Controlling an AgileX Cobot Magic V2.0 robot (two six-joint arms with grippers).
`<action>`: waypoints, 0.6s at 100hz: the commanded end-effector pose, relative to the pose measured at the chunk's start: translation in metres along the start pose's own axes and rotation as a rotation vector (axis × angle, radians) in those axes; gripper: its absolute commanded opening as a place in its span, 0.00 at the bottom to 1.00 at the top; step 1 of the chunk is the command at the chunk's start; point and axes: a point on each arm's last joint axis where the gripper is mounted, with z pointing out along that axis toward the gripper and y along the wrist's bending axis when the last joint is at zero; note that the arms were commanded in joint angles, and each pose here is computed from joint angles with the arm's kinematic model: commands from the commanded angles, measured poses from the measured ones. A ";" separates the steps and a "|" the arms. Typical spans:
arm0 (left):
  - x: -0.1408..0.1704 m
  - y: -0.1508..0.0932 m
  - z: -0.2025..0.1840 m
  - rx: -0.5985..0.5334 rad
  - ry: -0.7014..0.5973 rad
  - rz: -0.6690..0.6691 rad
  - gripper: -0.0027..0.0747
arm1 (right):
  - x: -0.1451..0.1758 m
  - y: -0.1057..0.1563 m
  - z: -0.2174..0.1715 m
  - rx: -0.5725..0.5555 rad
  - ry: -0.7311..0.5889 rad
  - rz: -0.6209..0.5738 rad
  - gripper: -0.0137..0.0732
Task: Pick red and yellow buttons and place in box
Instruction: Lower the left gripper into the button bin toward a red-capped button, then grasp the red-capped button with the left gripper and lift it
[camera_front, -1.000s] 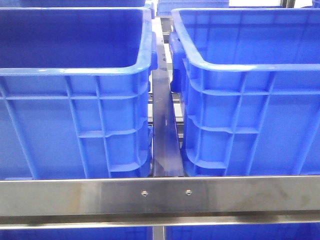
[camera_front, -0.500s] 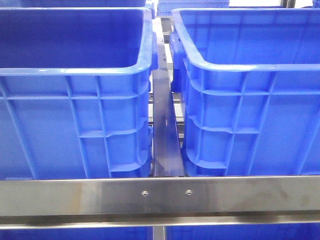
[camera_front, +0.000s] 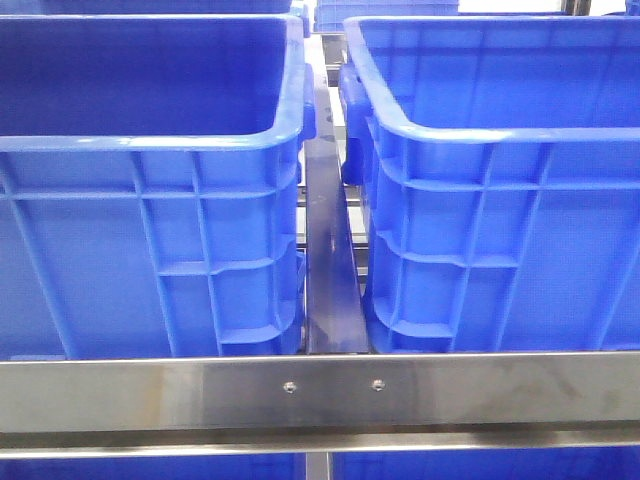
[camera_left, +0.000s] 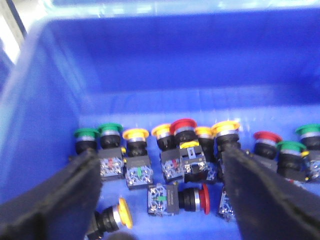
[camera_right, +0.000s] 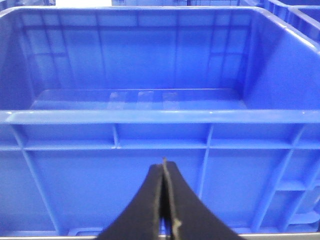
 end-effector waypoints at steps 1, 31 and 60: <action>-0.025 -0.001 0.010 0.008 -0.003 -0.020 0.73 | -0.013 0.001 -0.003 -0.003 -0.112 -0.004 0.08; -0.038 -0.010 0.072 0.065 0.398 -0.103 0.73 | -0.013 0.001 -0.003 -0.003 -0.112 -0.004 0.08; -0.033 -0.014 0.125 0.078 0.540 -0.122 0.72 | -0.013 0.001 -0.003 -0.003 -0.112 -0.004 0.08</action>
